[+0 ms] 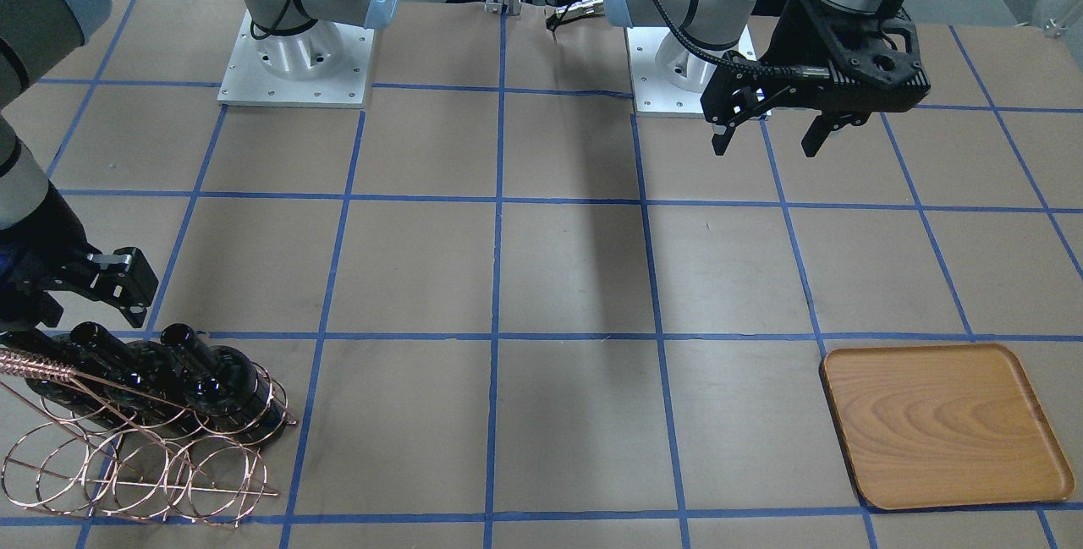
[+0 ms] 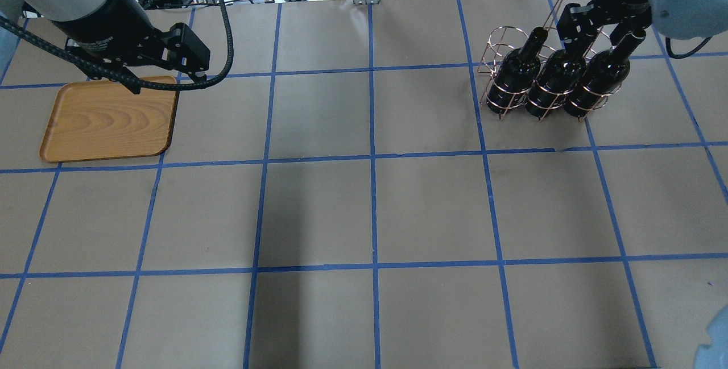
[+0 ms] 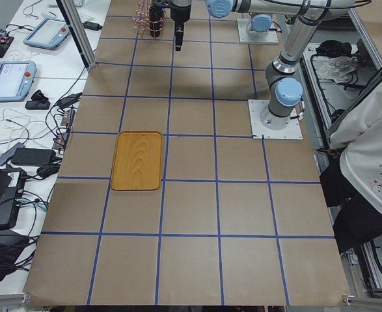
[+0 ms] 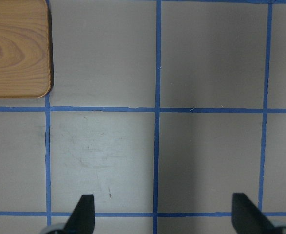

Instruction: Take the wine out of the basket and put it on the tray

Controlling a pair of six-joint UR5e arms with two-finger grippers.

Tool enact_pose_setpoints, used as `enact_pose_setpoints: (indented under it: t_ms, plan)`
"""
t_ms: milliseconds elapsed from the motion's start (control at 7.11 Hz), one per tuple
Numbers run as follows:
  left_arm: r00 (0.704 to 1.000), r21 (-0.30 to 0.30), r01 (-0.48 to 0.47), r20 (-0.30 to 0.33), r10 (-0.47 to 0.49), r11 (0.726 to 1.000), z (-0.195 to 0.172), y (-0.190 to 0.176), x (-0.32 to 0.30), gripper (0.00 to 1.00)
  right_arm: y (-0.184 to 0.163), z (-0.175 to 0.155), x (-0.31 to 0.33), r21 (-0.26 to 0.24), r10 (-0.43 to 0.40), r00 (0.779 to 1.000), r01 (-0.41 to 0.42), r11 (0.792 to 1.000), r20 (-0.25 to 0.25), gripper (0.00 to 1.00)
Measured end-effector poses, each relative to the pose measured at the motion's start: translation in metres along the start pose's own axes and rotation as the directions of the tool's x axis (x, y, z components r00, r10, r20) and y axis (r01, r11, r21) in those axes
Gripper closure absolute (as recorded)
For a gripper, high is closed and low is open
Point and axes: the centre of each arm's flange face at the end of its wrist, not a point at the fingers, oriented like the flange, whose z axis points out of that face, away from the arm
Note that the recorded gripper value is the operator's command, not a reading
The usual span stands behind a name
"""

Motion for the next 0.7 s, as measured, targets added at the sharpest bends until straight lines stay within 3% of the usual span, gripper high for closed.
enact_pose_setpoints:
  t_ms: [422, 703]
  plan:
    - [1.000, 0.001, 0.001, 0.000, -0.001, 1.000, -0.001, 0.000, 0.000, 0.00, -0.007, 0.015, 0.002, 0.001, 0.000, 1.000, 0.000, 1.000, 0.005, 0.31]
    - [1.000, 0.001, 0.000, 0.000, 0.000, 1.000, -0.001, 0.001, 0.000, 0.00, -0.008, 0.018, 0.002, -0.001, 0.002, 1.000, -0.002, 1.000, 0.007, 0.47]
